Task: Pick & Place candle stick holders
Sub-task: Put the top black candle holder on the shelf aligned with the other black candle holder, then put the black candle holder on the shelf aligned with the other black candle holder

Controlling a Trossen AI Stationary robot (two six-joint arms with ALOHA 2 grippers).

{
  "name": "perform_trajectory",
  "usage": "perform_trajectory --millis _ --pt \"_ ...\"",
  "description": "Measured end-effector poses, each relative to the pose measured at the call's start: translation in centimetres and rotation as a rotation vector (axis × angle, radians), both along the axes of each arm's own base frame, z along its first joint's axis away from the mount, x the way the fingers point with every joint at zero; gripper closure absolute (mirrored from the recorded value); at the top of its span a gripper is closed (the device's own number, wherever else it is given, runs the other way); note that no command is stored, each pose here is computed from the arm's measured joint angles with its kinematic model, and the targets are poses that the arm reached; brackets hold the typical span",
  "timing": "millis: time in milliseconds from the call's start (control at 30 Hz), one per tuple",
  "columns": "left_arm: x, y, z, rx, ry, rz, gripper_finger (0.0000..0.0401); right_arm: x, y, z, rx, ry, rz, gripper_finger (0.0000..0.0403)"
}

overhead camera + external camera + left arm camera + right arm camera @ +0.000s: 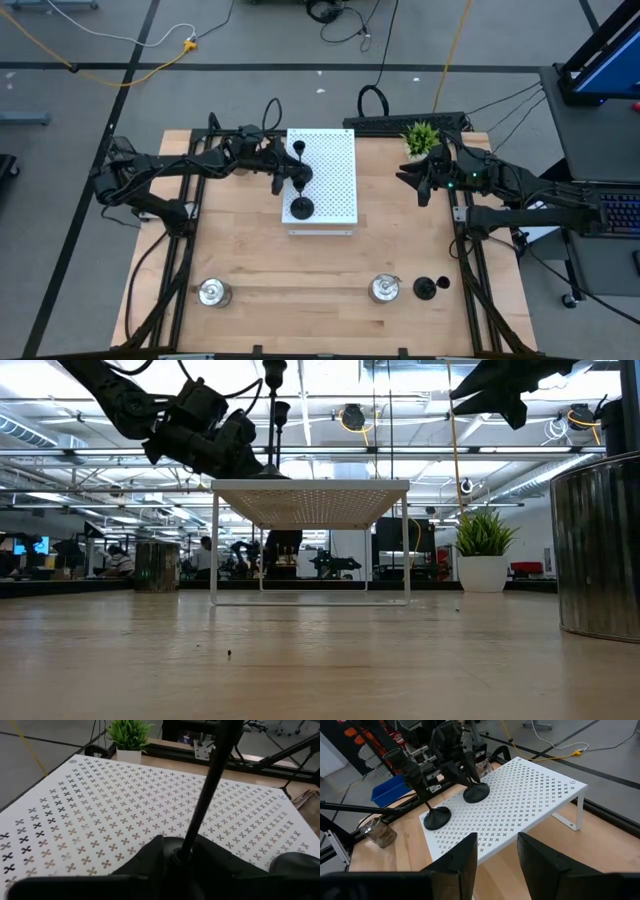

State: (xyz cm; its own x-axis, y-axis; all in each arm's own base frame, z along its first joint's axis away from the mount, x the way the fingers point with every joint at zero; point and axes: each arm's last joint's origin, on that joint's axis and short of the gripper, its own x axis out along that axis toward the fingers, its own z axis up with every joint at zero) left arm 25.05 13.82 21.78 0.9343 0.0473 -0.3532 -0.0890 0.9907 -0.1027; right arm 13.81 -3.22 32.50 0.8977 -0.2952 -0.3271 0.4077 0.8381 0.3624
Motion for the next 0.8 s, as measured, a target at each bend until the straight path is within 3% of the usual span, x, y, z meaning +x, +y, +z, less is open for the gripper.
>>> perform_trajectory --millis 400,800 --pt "0.02 0.03 0.06 0.002 -0.006 0.002 0.0225 0.01 0.0 -0.01 -0.003 0.002 0.001 0.0273" --pt "-0.36 -0.06 0.78 0.045 -0.012 0.039 0.0133 0.01 0.0 -0.01 -0.003 0.002 0.002 0.0273"
